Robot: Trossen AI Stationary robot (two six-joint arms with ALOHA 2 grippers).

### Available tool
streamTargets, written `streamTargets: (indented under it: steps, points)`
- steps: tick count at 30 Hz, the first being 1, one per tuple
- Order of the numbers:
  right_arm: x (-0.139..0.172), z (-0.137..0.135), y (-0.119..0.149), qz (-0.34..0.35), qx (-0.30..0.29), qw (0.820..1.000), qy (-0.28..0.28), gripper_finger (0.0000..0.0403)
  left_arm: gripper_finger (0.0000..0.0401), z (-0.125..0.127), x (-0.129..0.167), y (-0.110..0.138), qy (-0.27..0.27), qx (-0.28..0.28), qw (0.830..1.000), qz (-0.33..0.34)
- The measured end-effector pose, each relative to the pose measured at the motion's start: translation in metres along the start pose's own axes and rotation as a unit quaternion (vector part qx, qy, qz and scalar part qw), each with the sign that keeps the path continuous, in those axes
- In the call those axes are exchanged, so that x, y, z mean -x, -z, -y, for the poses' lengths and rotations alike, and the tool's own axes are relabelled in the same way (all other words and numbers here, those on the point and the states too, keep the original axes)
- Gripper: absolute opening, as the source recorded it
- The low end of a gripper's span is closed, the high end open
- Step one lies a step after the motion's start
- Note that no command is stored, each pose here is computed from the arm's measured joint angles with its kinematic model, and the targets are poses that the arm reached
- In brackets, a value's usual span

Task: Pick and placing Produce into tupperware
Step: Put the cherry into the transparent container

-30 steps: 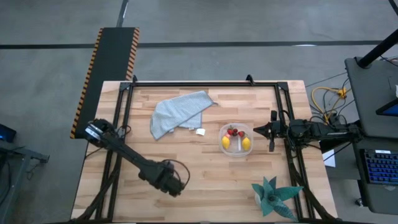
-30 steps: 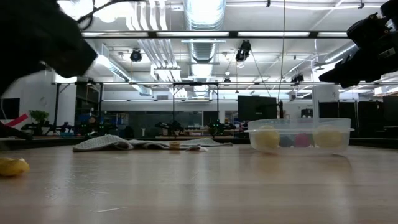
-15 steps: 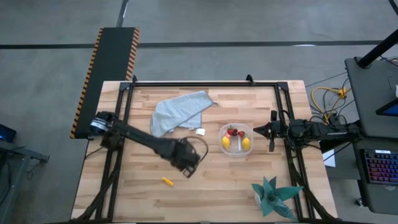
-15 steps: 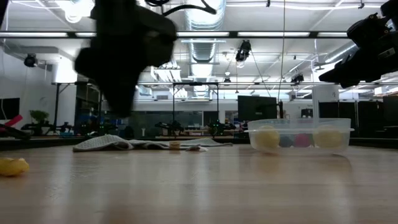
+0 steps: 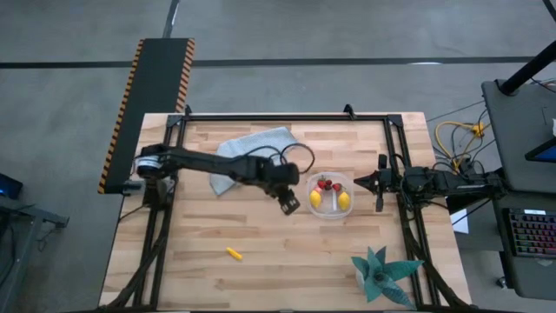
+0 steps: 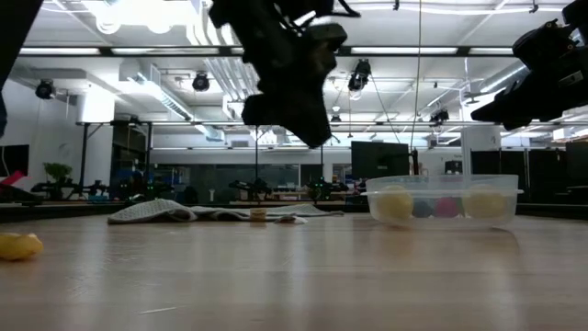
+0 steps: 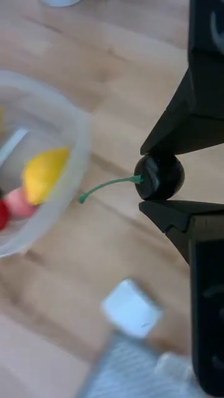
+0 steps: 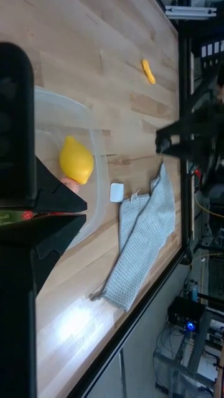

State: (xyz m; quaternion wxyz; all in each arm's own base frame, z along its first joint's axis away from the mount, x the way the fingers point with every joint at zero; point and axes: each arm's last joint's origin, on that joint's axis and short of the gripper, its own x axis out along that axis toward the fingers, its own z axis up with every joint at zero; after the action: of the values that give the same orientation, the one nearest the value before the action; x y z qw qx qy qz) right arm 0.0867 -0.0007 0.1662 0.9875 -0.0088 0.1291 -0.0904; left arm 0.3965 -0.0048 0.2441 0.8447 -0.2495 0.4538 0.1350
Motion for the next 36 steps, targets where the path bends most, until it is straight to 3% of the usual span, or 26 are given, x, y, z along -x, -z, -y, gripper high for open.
streamTargets:
  steps: [5, 18, 28, 36]
  points:
    - [0.000, 0.000, 0.000, -0.001, -0.012, 1.000, 0.000, 0.0009, 0.0080, -0.010, -0.014, -0.022, 0.010, -0.027, 1.000, -0.002]
    - [0.000, 0.000, 0.000, 0.000, -0.018, 1.000, -0.001, 0.0009, 0.0080, 0.005, -0.035, -0.072, 0.035, -0.137, 0.989, 0.033]
    - [0.000, -0.001, 0.000, -0.002, -0.024, 1.000, -0.013, 0.0009, 0.0080, 0.000, -0.076, -0.088, 0.024, -0.140, 0.990, 0.019]
    - [0.000, -0.001, 0.000, -0.001, -0.023, 1.000, -0.013, 0.0009, 0.0080, -0.010, -0.086, -0.093, 0.014, -0.130, 0.991, 0.012]
